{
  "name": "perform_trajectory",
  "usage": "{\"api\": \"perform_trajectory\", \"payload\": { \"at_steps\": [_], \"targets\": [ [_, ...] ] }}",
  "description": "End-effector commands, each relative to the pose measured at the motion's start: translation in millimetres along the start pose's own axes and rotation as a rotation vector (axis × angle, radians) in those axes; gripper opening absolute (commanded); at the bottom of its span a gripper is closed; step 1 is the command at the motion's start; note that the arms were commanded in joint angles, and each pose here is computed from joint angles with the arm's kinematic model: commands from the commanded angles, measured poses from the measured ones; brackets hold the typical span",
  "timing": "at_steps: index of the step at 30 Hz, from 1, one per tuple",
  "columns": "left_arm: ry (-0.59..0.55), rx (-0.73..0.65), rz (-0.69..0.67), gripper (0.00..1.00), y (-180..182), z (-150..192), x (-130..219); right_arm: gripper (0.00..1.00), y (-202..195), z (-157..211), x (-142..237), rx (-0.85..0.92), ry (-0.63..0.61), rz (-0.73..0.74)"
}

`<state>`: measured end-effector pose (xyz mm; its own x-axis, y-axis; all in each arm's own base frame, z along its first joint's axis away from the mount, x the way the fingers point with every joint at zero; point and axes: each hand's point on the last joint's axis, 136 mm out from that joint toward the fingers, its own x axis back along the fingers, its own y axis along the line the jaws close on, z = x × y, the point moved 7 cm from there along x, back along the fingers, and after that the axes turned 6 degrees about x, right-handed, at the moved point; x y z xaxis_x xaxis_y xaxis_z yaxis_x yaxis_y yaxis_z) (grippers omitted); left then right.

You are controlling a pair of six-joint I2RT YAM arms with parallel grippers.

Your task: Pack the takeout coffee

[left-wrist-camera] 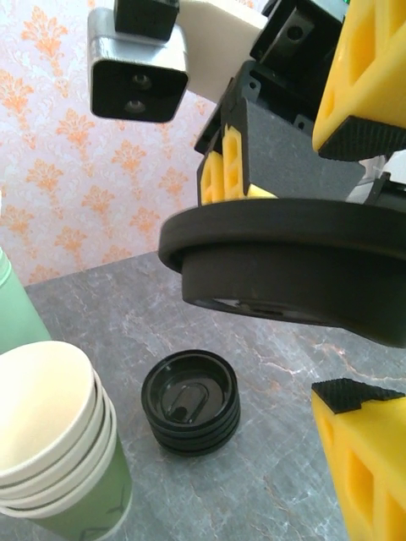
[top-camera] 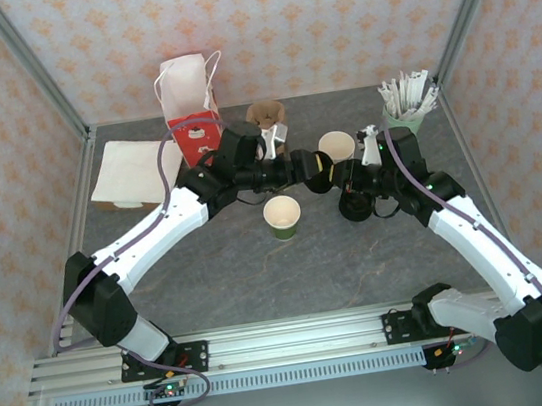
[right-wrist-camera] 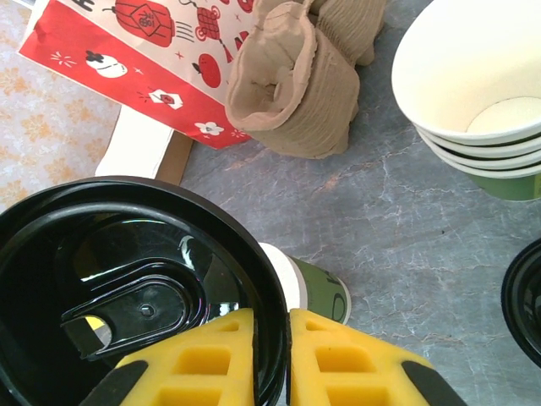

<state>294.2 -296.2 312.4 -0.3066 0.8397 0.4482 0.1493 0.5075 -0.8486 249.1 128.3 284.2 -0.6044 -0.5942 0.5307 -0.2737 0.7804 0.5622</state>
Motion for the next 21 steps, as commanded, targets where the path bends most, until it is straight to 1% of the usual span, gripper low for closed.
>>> {"api": "perform_trajectory", "payload": {
  "at_steps": [1,3,7,14,21],
  "targets": [
    [0.009,-0.036,0.059,0.66,-18.1,-0.1,1.4,0.14,6.8,-0.6,2.5,0.007,-0.012,-0.045],
    [0.011,-0.04,0.057,0.61,-18.6,0.0,2.0,0.14,6.2,-0.5,2.1,0.006,-0.01,-0.043],
    [0.013,-0.043,0.052,0.58,-18.1,0.0,2.2,0.14,7.7,-1.5,2.2,0.006,-0.014,-0.052],
    [0.018,-0.05,0.036,0.45,-16.3,0.8,2.1,0.14,8.1,-2.0,1.8,0.006,-0.016,-0.056],
    [0.018,-0.072,-0.001,0.4,-13.9,1.8,3.9,0.15,6.7,-1.0,0.0,0.002,-0.008,-0.052]
  ]
}}
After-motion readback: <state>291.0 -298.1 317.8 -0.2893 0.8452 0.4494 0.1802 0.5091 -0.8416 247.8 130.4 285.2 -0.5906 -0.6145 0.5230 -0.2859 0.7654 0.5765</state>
